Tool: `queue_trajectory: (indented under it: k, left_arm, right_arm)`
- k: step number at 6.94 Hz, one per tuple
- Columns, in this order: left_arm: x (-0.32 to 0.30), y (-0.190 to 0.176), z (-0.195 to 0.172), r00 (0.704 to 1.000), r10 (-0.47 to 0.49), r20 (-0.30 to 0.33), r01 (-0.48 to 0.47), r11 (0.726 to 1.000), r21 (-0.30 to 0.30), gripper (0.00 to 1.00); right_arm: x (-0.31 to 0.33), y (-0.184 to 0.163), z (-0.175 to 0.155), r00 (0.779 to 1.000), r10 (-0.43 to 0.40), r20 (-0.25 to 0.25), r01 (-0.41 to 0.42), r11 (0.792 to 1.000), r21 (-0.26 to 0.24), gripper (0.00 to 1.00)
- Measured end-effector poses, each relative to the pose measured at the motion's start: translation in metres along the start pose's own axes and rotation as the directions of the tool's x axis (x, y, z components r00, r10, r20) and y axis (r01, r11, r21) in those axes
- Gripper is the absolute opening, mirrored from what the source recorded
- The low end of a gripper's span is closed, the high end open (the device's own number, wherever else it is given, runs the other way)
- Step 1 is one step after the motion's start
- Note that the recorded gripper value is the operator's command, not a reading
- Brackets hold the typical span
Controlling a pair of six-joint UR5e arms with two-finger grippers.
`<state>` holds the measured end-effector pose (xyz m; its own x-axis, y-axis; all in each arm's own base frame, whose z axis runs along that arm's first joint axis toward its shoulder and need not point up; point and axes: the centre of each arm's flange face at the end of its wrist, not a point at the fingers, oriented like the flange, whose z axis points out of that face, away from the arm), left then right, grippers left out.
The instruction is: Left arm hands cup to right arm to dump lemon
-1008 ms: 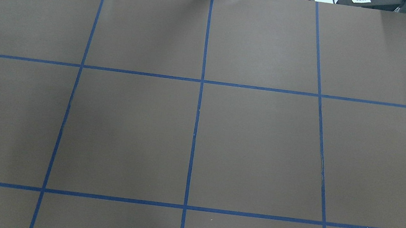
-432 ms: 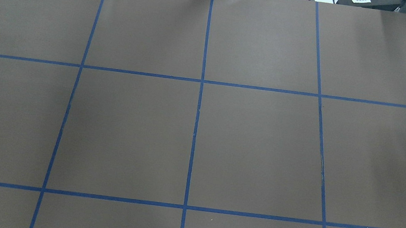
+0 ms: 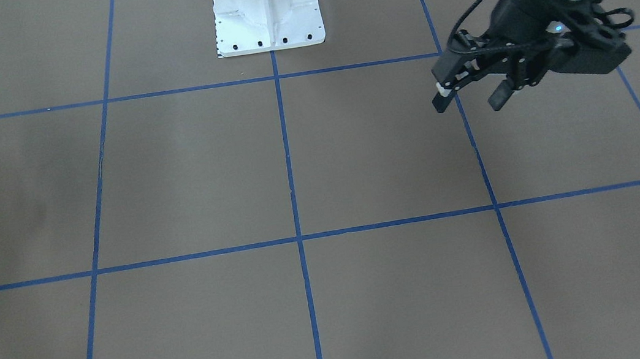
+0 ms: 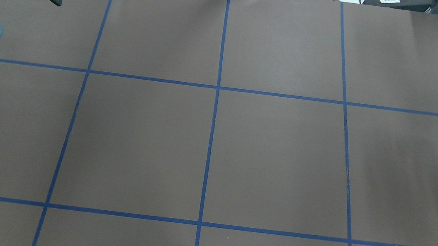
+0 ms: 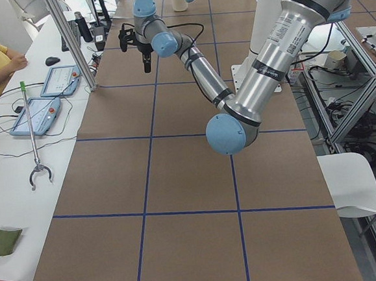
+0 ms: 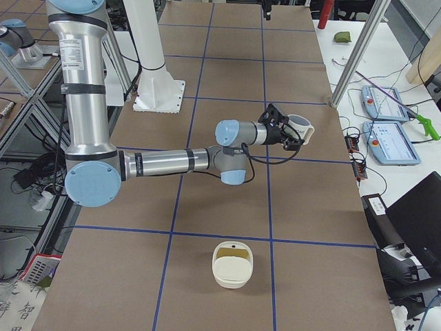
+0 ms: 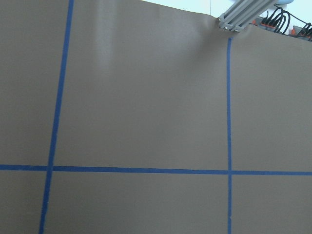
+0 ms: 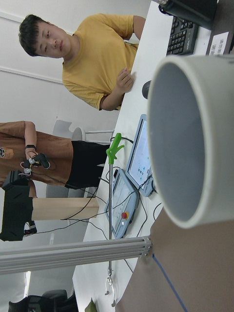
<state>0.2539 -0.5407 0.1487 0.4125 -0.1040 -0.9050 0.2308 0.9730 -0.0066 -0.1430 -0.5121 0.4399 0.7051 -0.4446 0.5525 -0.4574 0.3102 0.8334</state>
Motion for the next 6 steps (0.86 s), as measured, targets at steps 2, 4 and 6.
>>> queue_trajectory:
  k: [2, 4, 6]
  left_arm:
    - [0.049, 0.022, 0.016, 0.996, -0.090, -0.023, 0.091, 0.996, 0.005, 1.00]
    - [0.093, 0.026, 0.016, 0.978, -0.200, -0.056, 0.200, 0.980, -0.004, 1.00]
    - [0.117, 0.026, 0.021, 0.963, -0.261, -0.074, 0.260, 0.965, -0.019, 1.00]
  right_arm:
    - [-0.084, -0.007, 0.039, 0.999, -0.001, -0.032, 0.002, 0.999, 0.035, 0.00]
    - [-0.182, -0.012, 0.079, 0.998, 0.001, -0.066, 0.004, 0.998, 0.070, 0.00]
    - [-0.281, -0.014, 0.101, 0.987, -0.081, -0.136, 0.093, 0.992, 0.084, 0.02]
